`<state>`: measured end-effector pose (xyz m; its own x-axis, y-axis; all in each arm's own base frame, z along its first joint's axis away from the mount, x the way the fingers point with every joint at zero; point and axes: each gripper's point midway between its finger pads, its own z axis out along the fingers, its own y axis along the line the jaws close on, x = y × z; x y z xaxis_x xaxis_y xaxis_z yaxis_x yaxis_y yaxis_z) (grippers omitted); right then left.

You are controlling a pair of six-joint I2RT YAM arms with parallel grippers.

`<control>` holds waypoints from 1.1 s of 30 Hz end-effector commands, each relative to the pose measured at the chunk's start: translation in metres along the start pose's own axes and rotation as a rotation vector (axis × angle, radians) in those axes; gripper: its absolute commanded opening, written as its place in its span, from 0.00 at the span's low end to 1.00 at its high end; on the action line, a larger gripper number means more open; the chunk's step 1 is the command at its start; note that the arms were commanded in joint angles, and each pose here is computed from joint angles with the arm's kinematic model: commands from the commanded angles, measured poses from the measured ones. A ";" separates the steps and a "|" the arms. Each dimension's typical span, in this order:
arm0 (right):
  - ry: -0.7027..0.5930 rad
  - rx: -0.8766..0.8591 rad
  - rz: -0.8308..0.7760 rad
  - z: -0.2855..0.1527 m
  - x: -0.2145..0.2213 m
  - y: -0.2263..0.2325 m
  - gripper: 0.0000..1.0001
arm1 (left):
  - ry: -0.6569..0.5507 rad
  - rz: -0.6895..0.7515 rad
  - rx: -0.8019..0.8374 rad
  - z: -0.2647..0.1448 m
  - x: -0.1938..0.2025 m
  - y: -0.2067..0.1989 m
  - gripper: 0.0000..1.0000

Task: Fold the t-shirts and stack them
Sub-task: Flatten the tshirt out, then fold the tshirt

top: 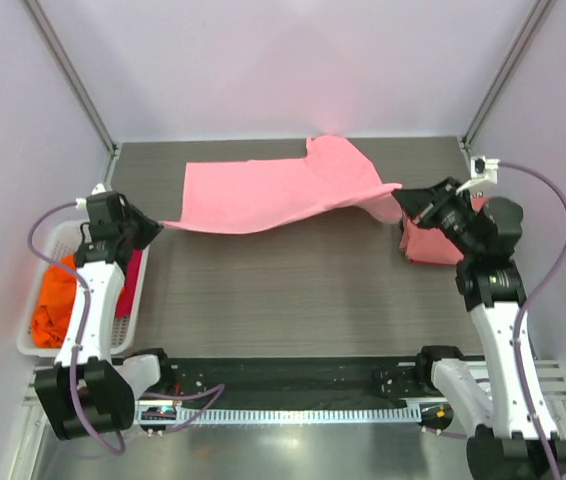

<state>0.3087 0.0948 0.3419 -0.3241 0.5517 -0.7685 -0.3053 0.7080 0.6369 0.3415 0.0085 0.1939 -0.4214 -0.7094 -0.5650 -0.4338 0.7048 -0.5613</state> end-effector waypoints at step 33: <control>0.253 0.251 0.001 -0.040 0.108 -0.080 0.01 | 0.052 -0.184 -0.209 -0.029 0.092 0.091 0.00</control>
<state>0.2490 0.0836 0.1868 -0.6040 0.4724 -0.6419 -0.0319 0.7904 0.6118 0.2361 0.0015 0.1058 -0.3841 -0.8224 -0.4197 -0.6469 0.5640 -0.5133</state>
